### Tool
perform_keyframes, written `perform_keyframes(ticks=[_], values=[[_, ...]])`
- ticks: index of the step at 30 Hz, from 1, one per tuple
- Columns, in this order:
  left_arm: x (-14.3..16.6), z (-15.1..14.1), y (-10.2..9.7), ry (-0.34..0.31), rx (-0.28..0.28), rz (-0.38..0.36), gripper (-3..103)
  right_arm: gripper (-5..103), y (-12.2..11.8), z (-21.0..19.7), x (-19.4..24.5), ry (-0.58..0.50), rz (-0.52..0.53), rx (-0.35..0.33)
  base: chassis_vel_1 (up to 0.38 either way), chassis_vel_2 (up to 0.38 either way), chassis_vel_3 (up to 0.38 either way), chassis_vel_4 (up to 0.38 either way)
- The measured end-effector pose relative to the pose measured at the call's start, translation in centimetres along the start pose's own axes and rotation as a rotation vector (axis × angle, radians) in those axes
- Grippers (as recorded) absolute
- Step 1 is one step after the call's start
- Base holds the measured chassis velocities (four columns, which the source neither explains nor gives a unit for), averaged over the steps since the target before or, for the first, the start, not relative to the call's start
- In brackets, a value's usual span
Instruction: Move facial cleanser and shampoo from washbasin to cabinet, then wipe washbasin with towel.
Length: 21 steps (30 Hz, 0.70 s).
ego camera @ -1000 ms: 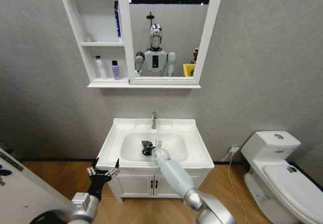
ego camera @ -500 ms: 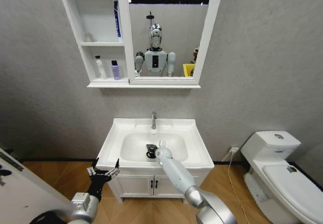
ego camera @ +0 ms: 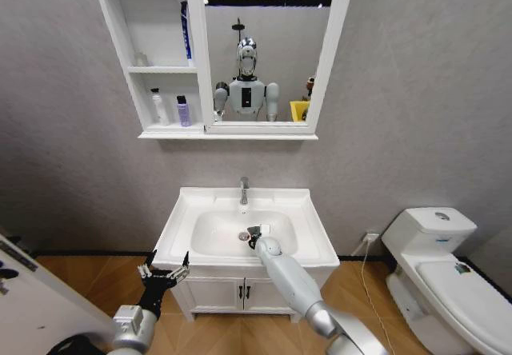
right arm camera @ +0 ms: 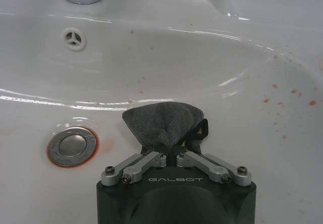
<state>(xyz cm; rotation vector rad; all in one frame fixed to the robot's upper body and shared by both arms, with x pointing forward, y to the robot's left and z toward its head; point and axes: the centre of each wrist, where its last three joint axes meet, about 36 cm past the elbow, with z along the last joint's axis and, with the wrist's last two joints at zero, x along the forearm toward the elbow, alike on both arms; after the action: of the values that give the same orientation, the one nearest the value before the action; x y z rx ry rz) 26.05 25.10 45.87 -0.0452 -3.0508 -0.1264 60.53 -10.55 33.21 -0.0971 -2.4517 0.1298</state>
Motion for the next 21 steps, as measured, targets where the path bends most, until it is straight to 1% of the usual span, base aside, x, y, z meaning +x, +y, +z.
perform_keyframes(ticks=[3, 8, 9, 10, 13, 17, 19, 21], values=[[0.0, 0.0, 0.0, 0.000, 0.000, 0.000, 100, 4, -0.8, 0.6, 0.4, -0.001, 0.046, 0.024, 0.000, 0.000, 0.000, 0.000], [0.0, 0.0, 0.0, 0.000, 0.000, 0.000, 100, 4, -1.9, 0.5, 1.1, -0.022, 0.079, 0.036, 0.000, 0.000, 0.000, 0.000], [0.0, 0.0, 0.0, 0.000, 0.000, 0.000, 100, 4, -2.4, 0.3, 1.4, -0.037, 0.089, 0.042, 0.000, 0.000, 0.000, 0.000], [0.0, 0.0, 0.0, 0.000, 0.000, 0.000, 100, 4, -2.4, 0.3, 1.4, -0.037, 0.089, 0.042, 0.000, 0.000, 0.000, 0.000], [0.0, 0.0, 0.0, 0.000, 0.000, 0.000, 100, 4, -3.8, 0.0, 2.0, -0.089, 0.112, 0.059, 0.000, 0.000, 0.000, 0.000], [0.0, 0.0, 0.0, 0.000, 0.000, 0.000, 100, 4, -4.6, -0.7, 2.4, -0.126, 0.115, 0.054, 0.000, 0.000, 0.000, 0.000], [0.0, 0.0, 0.0, 0.000, 0.000, 0.000, 100, 4, -5.4, -1.4, 1.7, -0.148, 0.119, 0.053, 0.000, 0.000, 0.000, 0.000], [0.0, 0.0, 0.0, 0.000, 0.000, 0.000, 100, 4, -5.7, -1.6, 1.2, -0.148, 0.118, 0.049, 0.000, 0.000, 0.000, 0.000]])
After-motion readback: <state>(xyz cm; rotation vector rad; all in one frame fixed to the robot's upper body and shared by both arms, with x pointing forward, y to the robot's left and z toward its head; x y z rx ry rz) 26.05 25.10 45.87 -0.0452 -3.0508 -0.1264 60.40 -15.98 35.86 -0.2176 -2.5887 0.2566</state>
